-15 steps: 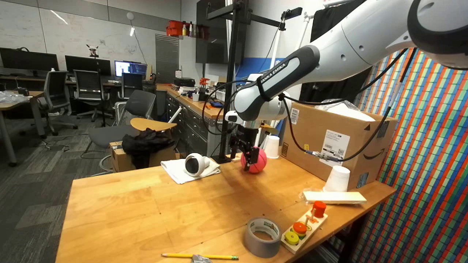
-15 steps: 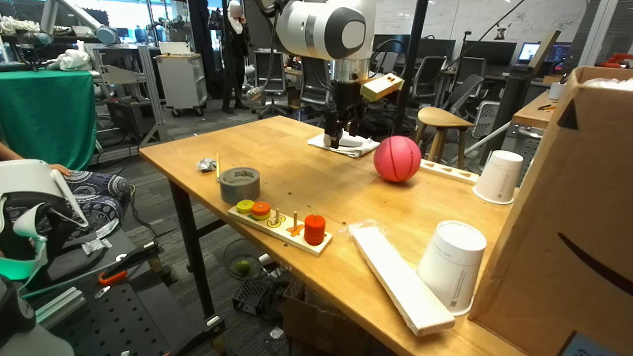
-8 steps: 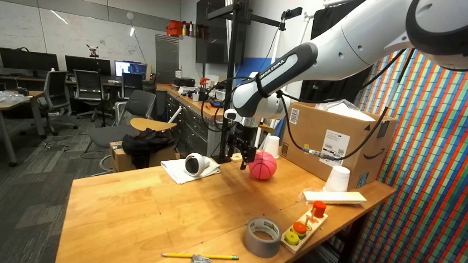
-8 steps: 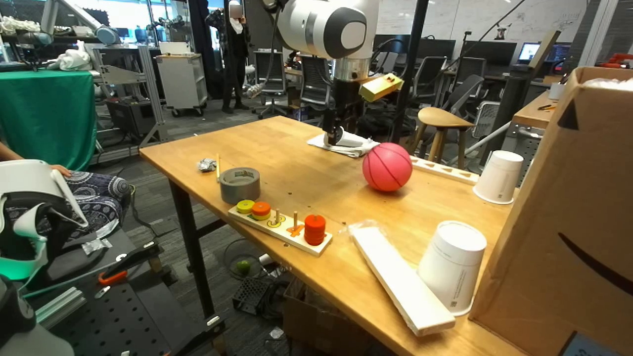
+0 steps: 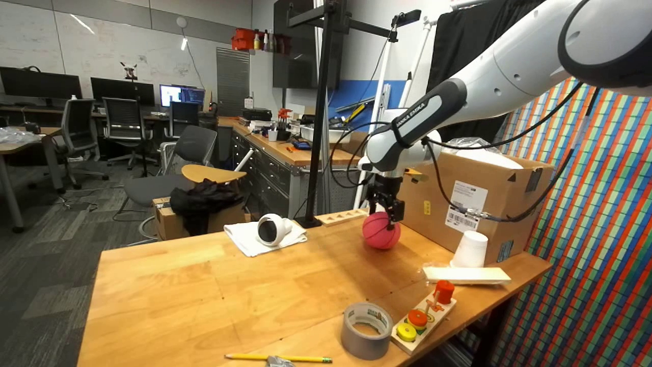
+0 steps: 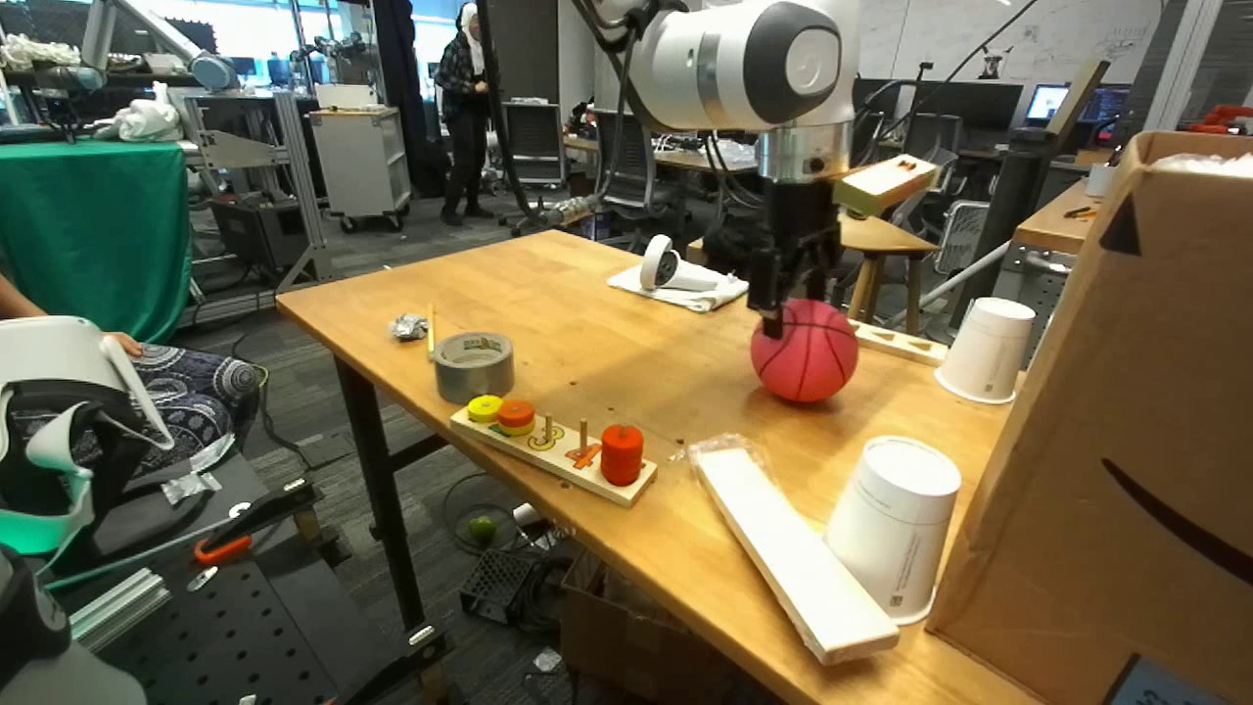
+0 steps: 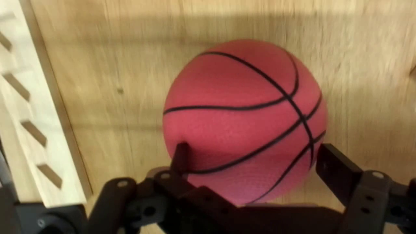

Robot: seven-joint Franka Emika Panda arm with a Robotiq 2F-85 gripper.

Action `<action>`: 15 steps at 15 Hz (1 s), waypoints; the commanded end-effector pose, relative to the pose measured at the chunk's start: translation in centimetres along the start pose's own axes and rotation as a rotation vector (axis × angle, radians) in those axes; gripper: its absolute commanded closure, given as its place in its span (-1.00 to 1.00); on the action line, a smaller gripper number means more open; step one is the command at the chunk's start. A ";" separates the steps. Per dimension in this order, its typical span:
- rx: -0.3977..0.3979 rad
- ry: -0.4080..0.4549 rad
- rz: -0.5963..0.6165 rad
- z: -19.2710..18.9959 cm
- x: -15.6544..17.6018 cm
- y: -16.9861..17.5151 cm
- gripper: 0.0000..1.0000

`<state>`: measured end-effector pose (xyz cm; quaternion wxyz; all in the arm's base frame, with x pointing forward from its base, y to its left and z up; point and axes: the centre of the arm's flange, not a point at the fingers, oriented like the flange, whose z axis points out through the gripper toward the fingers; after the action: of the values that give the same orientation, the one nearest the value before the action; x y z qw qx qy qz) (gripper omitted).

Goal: Push the ball towards the box

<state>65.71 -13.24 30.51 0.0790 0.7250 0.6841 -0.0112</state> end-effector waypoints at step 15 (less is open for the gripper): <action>-0.311 -0.312 -0.072 -16.5 -0.4 -4.6 -1.00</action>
<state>60.73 -13.75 46.49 0.2945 0.6699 0.6807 -0.0348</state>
